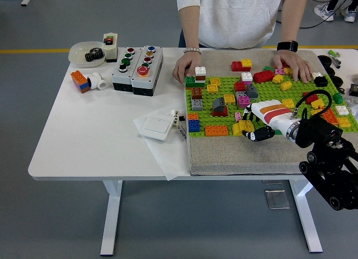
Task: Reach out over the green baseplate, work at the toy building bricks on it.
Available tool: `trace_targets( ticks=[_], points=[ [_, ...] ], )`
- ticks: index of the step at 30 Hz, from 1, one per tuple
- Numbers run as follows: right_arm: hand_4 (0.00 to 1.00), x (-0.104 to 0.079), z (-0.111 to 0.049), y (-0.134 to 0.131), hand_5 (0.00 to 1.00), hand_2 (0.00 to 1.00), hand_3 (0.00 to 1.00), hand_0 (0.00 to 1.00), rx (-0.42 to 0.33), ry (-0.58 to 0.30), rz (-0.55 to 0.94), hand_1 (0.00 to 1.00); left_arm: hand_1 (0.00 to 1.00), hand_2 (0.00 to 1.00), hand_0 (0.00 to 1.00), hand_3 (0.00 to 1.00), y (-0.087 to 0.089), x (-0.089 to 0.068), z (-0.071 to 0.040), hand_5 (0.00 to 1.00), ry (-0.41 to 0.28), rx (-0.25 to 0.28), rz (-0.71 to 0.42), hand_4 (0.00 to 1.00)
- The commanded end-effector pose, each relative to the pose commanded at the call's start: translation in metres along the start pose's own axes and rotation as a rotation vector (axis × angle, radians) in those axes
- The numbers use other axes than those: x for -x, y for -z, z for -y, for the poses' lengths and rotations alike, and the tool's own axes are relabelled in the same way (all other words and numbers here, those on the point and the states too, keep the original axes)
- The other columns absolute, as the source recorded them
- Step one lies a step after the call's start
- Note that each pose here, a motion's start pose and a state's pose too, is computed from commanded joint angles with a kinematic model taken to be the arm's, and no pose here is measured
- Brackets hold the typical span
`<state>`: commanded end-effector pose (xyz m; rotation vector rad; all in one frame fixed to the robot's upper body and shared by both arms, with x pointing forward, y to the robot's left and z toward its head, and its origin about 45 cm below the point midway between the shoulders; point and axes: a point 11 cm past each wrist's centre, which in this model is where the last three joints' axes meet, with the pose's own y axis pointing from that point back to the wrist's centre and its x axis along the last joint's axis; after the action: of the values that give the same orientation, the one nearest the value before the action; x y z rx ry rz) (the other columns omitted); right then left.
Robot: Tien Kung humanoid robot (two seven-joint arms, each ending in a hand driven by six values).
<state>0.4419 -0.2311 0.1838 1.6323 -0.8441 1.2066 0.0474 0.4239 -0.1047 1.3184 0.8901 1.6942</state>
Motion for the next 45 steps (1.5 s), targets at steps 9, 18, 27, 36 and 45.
trace_targets(
  ticks=[9,18,27,36,45],
  points=[
    [0.737,-0.0005,0.0016,0.0017,0.226,0.544,0.527,0.485,-0.004,-0.002,-0.008,0.492,0.882,0.88,0.868,0.745,-0.0008,0.0,0.0,0.641,0.0,0.001,-0.001,0.739],
    [0.739,-0.0027,0.0033,0.0015,0.221,0.548,0.531,0.486,-0.005,-0.004,-0.016,0.495,0.882,0.881,0.867,0.744,-0.0018,-0.0001,0.0001,0.641,0.0,0.003,-0.001,0.74],
    [0.742,-0.0022,0.003,-0.0008,0.219,0.555,0.539,0.488,-0.004,0.002,-0.02,0.501,0.881,0.88,0.867,0.744,-0.0022,-0.0003,0.0002,0.64,-0.001,0.004,0.001,0.74],
    [0.8,0.0005,0.0025,-0.0027,0.251,0.639,0.626,0.516,-0.003,0.007,-0.021,0.555,0.881,0.88,0.868,0.744,-0.0009,-0.0004,0.0001,0.641,-0.001,0.0,0.007,0.741],
    [0.831,-0.0006,0.002,-0.003,0.261,0.67,0.658,0.514,-0.006,-0.006,-0.024,0.567,0.881,0.88,0.867,0.744,-0.0005,-0.0005,0.0001,0.64,-0.001,-0.001,0.009,0.739]
  ],
)
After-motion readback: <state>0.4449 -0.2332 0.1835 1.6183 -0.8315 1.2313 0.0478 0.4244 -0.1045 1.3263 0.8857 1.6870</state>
